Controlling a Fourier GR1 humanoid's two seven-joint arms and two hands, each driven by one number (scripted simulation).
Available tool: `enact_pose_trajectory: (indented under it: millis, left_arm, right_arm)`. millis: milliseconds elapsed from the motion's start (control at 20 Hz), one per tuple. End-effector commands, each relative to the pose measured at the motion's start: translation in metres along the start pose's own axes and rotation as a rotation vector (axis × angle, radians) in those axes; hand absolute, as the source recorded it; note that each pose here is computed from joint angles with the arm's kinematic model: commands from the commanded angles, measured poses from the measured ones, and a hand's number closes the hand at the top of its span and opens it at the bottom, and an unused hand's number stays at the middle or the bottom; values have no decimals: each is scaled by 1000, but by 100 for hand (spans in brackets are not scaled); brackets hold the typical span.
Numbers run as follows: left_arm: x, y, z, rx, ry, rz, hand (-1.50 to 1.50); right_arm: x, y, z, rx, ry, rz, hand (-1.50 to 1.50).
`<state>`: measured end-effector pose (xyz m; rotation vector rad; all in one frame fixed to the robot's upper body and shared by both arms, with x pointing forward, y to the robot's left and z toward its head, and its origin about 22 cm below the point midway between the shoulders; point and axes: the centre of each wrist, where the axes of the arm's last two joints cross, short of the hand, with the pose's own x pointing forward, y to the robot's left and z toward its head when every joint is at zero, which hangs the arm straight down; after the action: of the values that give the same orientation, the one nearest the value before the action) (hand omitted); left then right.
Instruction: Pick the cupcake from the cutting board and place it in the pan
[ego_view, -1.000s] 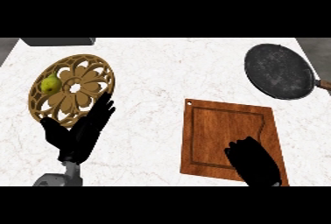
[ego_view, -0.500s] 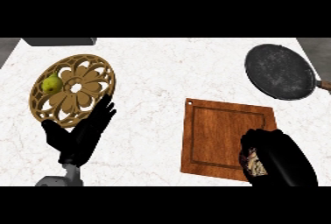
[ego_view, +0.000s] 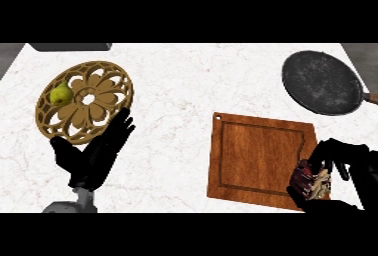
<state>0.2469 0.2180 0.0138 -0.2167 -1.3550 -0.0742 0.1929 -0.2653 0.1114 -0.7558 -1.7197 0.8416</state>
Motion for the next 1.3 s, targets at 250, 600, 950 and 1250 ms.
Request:
enact_pose_trajectory:
  millis: [250, 600, 950, 1250]
  left_arm:
    - [6, -6, -11, -34, 0, 1, 0]
    - [8, -1, -13, -32, -24, -3, 0]
    - [5, -24, -12, -40, -13, -11, 0]
    - [6, 0, -14, -66, -7, -14, 0]
  right_arm:
    - [-88, -12, -47, -79, 89, -71, 150]
    - [-120, 11, -104, -157, 76, 57, 150]
    - [-156, 16, -135, -351, 149, 102, 150]
    - [-184, 12, -145, -444, 183, 39, 150]
